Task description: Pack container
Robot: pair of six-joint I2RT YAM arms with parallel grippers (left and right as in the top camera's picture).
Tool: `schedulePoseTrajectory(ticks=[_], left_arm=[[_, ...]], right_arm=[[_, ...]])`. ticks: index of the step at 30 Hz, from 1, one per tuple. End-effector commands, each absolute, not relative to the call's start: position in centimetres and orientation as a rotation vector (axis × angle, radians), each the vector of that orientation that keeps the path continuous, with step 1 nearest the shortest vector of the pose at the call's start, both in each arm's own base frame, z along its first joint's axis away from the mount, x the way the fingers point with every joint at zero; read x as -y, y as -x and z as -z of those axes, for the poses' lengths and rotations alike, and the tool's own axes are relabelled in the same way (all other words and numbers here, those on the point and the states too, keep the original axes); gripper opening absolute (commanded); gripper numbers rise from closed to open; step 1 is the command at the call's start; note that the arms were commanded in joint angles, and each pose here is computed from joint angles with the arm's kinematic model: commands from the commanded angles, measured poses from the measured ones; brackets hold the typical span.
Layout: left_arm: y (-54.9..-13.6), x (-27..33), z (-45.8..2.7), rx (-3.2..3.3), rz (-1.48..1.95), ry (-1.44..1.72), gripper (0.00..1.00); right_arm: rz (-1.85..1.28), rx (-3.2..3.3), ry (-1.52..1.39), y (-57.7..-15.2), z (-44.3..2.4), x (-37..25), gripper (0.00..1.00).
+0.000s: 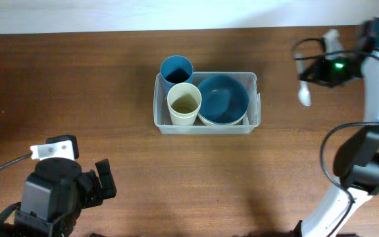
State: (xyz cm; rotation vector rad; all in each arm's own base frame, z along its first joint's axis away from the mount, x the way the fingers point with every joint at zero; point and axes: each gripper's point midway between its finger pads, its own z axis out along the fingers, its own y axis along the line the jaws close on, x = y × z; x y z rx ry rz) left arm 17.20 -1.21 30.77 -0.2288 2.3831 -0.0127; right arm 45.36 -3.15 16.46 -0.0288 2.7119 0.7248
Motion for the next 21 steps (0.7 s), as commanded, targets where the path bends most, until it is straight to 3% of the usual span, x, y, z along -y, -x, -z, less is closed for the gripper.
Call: schedulePoseTrajectory(ticks=[1, 9, 21], left_arm=[[-17.2, 1.0, -30.7, -2.379, 0.003, 0.247, 1.00], [-17.2, 1.0, -30.7, -2.379, 0.004, 0.247, 1.00], [-17.2, 1.0, -30.7, -2.379, 0.003, 0.247, 1.00]], right_arm=[[-0.774, -2.661, 0.184, -45.8, -18.8, -2.2, 0.04], [-0.786, -2.640, 0.377, -45.9, -18.9, -8.6, 0.04], [-0.752, -2.762, 0.148, -45.3, -18.0, -8.5, 0.04]])
